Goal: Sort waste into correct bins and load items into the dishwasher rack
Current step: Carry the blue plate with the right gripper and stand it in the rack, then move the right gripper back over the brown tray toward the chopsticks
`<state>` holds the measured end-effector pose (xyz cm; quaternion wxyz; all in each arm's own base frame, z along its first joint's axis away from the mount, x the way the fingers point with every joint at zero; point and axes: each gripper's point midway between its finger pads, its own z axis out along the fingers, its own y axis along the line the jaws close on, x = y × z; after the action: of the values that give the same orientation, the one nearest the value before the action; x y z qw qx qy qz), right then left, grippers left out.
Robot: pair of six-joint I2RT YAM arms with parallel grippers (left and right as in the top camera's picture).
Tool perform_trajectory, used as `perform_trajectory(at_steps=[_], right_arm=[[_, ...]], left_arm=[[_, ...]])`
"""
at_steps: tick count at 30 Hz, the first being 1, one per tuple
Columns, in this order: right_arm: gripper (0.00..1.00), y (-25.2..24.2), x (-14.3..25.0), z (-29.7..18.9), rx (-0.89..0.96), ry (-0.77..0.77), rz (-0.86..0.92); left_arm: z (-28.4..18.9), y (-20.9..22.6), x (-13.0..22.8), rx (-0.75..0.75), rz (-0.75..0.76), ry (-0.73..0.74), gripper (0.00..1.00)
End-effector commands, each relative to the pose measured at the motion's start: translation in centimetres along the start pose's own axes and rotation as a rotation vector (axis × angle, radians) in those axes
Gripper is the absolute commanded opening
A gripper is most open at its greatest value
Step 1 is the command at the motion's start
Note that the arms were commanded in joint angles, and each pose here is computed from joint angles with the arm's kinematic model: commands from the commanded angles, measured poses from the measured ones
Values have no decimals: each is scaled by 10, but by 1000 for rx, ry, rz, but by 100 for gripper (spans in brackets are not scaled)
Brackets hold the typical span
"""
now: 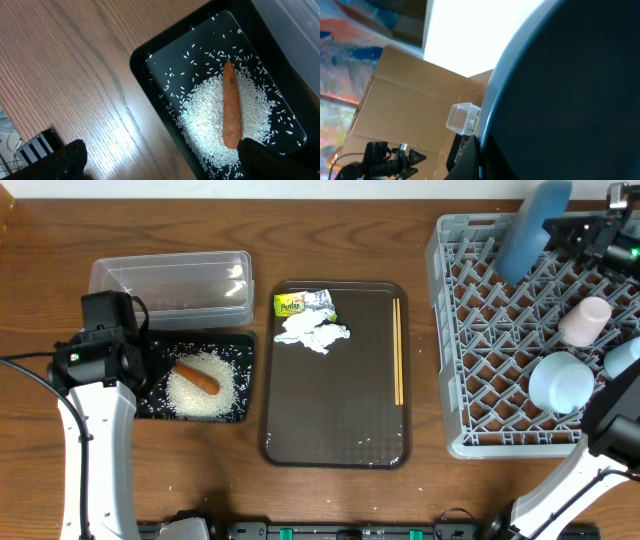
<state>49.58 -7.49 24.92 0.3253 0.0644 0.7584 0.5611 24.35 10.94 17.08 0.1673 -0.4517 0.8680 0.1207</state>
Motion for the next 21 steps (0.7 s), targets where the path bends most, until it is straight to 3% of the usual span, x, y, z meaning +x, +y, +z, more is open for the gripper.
perform_trajectory(at_steps=[1,3,5,7,8,10,14,21], right_arm=[[1,-31,-3,-16,255,-50,10],[3,-34,-2,-23,343,-58,16],[27,-32,-1,-31,419,-71,16],[64,-28,-2,-38,478,-91,31],[76,-25,-3,-42,510,-106,45],[89,-17,-4,-50,559,-135,55],[99,14,-7,-62,603,-186,23],[99,84,-11,-80,625,-300,-72]], left_arm=[[-2,2,-4,-11,-10,-12,98],[-2,2,-4,-11,-10,-12,98],[-2,2,-4,-11,-10,-12,98],[-2,2,-4,-11,-10,-12,99],[-2,2,-4,-11,-10,-12,98],[-2,2,-4,-11,-10,-12,98],[-2,2,-4,-11,-10,-12,98],[-2,2,-4,-11,-10,-13,98]])
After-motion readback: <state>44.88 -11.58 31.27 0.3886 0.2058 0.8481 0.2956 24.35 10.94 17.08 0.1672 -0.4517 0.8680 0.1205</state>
